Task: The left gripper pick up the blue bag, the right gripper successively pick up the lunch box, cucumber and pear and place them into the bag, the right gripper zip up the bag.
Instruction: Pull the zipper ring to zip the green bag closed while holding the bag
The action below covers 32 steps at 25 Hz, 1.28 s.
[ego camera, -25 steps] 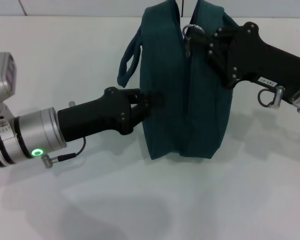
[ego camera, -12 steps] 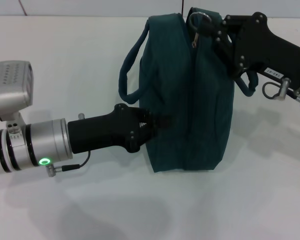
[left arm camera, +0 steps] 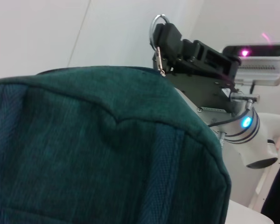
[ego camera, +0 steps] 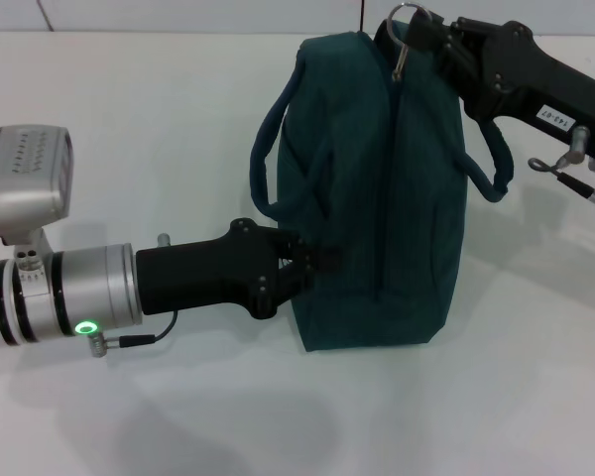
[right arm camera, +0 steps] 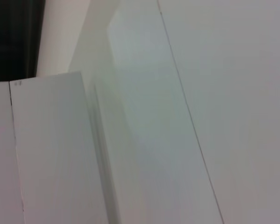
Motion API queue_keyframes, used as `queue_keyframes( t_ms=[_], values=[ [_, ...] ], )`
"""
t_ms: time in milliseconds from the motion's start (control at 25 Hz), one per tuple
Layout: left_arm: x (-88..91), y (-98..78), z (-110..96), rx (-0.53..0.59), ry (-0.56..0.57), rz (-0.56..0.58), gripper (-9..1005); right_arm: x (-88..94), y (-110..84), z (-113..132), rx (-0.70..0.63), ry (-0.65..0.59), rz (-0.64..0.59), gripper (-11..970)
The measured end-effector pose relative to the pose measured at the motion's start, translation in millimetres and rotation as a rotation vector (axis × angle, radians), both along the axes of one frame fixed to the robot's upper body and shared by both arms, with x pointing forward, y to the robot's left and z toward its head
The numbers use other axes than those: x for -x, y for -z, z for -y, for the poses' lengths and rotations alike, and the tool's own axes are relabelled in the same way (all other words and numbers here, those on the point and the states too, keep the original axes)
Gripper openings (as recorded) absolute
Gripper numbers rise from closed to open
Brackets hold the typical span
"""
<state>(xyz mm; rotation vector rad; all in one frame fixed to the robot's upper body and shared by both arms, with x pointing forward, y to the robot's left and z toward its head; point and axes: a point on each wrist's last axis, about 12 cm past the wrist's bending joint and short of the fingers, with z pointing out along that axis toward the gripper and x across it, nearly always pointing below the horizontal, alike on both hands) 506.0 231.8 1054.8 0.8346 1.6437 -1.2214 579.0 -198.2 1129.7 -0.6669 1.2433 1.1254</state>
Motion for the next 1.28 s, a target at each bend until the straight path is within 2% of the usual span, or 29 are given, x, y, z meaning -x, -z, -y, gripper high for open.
queue_keyframes(
  t_ms=[480,880,1120,1280],
  values=[
    [7.9,-8.4,-1,0.023,0.105,0.022,62,-7.4,2.7,3,0.007,0.061,-0.042,3],
    [14.3,-9.2,2,-0.023,0.244,0.009,62,-16.6,10.5,3,0.067,0.127,-0.088,4],
    [13.6,-10.1,-9,-0.018,0.201,0.011,61,-19.2,13.6,3,0.085,0.151,-0.101,4],
    [12.0,-9.8,-24,-0.009,0.103,0.015,61,-19.3,14.4,6,0.072,0.172,-0.107,3]
  ],
)
